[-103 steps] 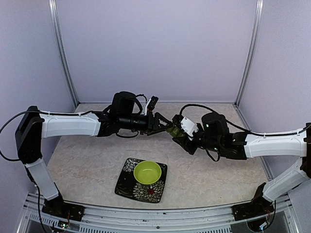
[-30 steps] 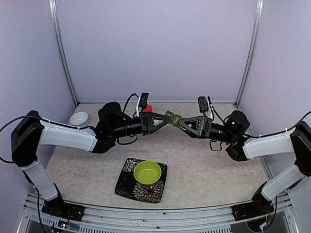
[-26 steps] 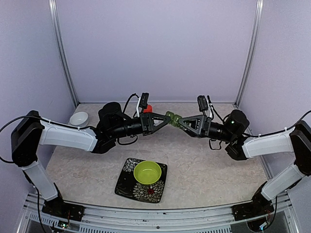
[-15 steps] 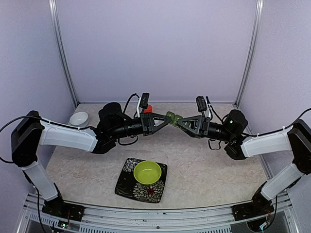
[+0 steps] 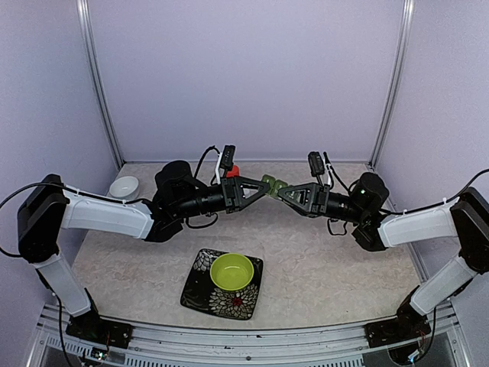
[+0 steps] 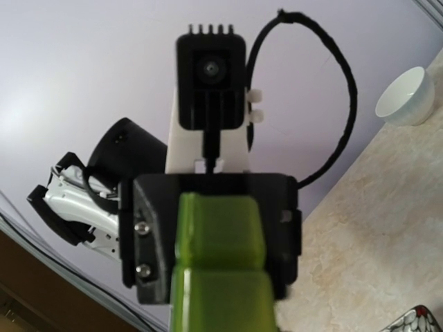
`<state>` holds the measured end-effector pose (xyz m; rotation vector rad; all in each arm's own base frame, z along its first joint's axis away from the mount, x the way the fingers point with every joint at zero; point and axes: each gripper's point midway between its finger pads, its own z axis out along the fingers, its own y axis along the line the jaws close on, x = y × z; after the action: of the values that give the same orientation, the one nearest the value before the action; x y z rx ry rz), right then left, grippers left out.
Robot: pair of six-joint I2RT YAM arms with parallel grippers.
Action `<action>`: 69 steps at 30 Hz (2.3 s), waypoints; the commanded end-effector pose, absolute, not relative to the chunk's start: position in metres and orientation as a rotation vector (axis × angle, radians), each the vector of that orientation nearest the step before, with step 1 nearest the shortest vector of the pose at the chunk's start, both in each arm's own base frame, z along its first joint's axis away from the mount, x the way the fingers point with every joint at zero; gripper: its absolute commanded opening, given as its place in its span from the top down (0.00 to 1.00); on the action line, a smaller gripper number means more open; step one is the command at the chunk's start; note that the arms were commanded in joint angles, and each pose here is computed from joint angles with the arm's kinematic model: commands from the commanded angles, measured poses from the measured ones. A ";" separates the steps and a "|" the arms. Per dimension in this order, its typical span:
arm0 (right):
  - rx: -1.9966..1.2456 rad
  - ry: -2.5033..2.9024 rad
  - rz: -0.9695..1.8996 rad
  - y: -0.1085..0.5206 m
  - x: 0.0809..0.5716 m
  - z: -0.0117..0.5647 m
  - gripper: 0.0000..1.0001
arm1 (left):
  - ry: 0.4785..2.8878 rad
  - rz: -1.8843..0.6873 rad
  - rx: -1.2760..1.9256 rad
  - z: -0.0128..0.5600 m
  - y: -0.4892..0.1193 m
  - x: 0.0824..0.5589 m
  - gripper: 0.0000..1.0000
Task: Sort the pills into containers
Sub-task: Pass from the left arm to the right, then open the lid of the pill container.
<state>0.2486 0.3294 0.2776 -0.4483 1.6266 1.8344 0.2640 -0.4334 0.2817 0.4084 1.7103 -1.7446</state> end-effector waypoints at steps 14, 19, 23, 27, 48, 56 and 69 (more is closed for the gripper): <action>-0.529 1.609 1.906 0.328 0.230 0.302 0.91 | 1.572 -1.337 0.605 0.292 -0.390 0.268 0.01; -0.503 1.719 1.942 0.330 0.227 0.295 0.91 | 1.407 -1.107 0.788 0.290 -0.371 0.253 0.01; -0.473 1.795 2.014 0.332 0.222 0.293 0.91 | 1.262 -1.021 0.963 0.277 -0.366 0.231 0.01; -0.434 1.867 2.077 0.333 0.218 0.288 0.91 | 1.198 -0.917 1.107 0.261 -0.375 0.220 0.01; -0.529 2.107 2.205 0.360 0.191 0.251 0.91 | 0.952 -0.679 1.312 0.250 -0.400 0.215 0.09; -0.534 2.125 2.223 0.362 0.191 0.244 0.92 | 0.879 -0.715 1.351 0.254 -0.404 0.203 0.25; -0.530 2.125 2.242 0.365 0.193 0.244 0.93 | 0.897 -0.734 1.403 0.242 -0.407 0.199 0.41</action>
<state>0.1971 0.3608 0.2306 -0.4561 2.1789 2.2156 0.2038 -0.4017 0.2396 1.3846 0.9186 -0.7152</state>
